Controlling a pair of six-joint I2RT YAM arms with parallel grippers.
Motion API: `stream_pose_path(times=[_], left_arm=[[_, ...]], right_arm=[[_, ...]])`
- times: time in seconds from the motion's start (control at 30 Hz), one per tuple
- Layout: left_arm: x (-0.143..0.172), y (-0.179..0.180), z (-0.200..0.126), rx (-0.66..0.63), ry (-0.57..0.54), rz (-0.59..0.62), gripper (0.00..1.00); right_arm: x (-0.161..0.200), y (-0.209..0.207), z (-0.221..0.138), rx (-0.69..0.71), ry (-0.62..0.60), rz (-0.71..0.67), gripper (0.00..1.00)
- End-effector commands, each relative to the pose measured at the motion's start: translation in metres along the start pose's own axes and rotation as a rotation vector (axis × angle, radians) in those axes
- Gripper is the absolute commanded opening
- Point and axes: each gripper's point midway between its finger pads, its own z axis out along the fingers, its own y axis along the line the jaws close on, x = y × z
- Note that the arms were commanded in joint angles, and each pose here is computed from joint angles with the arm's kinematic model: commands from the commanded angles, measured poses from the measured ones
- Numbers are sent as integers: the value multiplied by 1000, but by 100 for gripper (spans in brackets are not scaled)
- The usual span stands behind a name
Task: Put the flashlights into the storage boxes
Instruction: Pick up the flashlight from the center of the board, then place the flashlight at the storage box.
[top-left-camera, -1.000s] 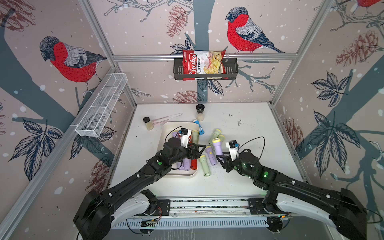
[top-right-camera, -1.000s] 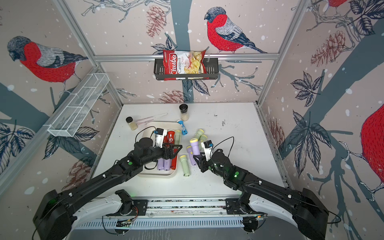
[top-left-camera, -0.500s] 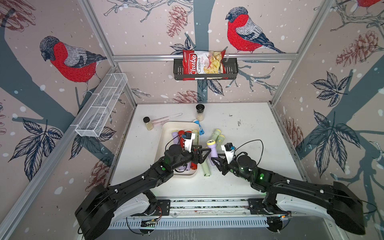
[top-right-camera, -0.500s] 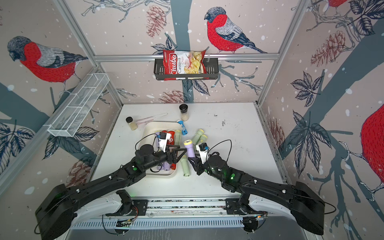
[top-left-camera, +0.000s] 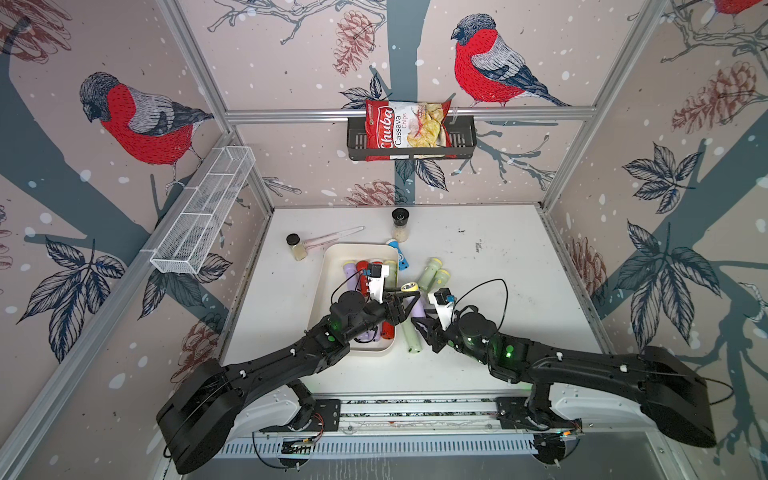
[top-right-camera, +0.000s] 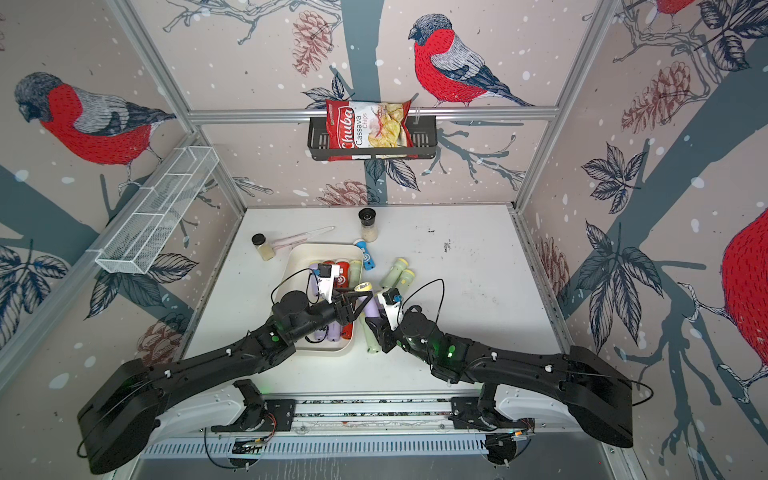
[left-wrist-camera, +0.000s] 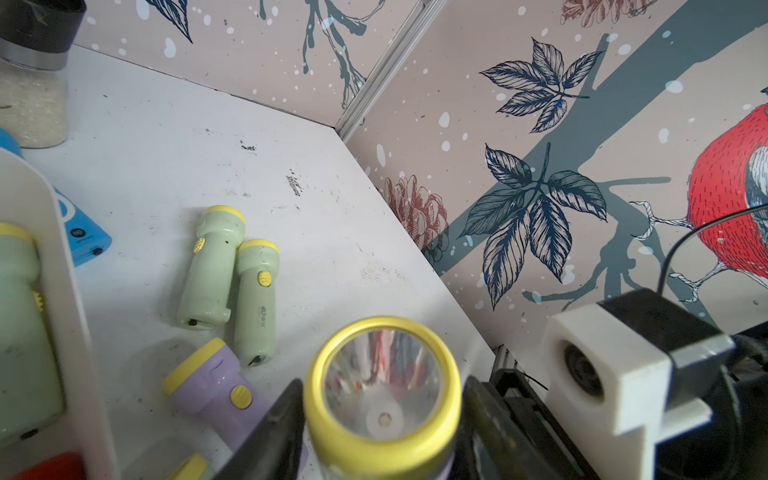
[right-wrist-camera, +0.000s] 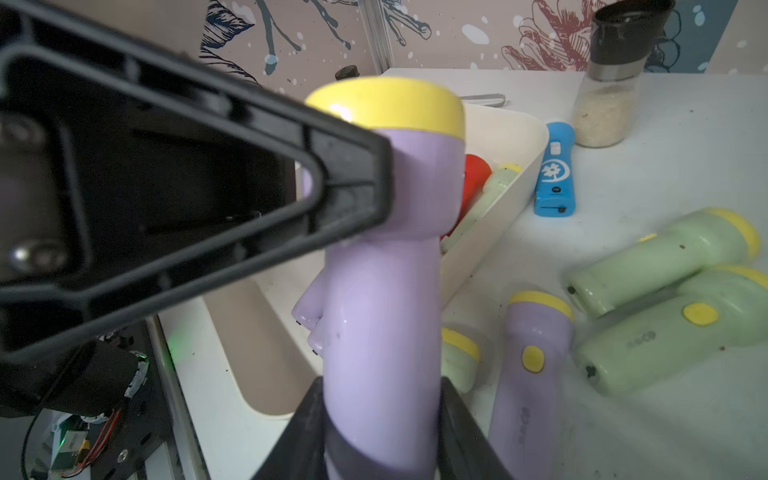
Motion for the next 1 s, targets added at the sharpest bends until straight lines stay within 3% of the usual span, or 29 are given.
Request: stream_pose_path(times=[0.0, 0.37, 0.4, 0.43, 0.47, 0.5, 0.6, 0.8, 0.97], left_arm=[[-10, -5, 0, 22, -48, 19, 58], [-13, 15, -4, -81, -69, -10, 43], [-15, 19, -5, -96, -68, -14, 42], [-15, 25, -7, -115, -63, -23, 42], [-15, 31, -10, -137, -52, -39, 41], [-14, 40, -13, -161, -30, -58, 40], [-10, 65, -26, -258, 40, -74, 39], [-1, 115, -71, -646, 230, -34, 39], [0, 144, -100, -867, 303, -15, 39]], right_arm=[[-14, 6, 2, -15, -43, -29, 31], [-15, 8, 3, -23, -51, -59, 35], [-16, 5, 3, -10, -56, -59, 40], [-17, 2, 3, 5, -60, -56, 53], [-18, -1, 2, 20, -63, -51, 92], [-18, -4, 3, 31, -57, -46, 99], [-18, -10, 5, 45, -33, -21, 99], [-13, -20, 9, 22, -25, 40, 99], [-7, -23, 16, 12, 5, 60, 99]])
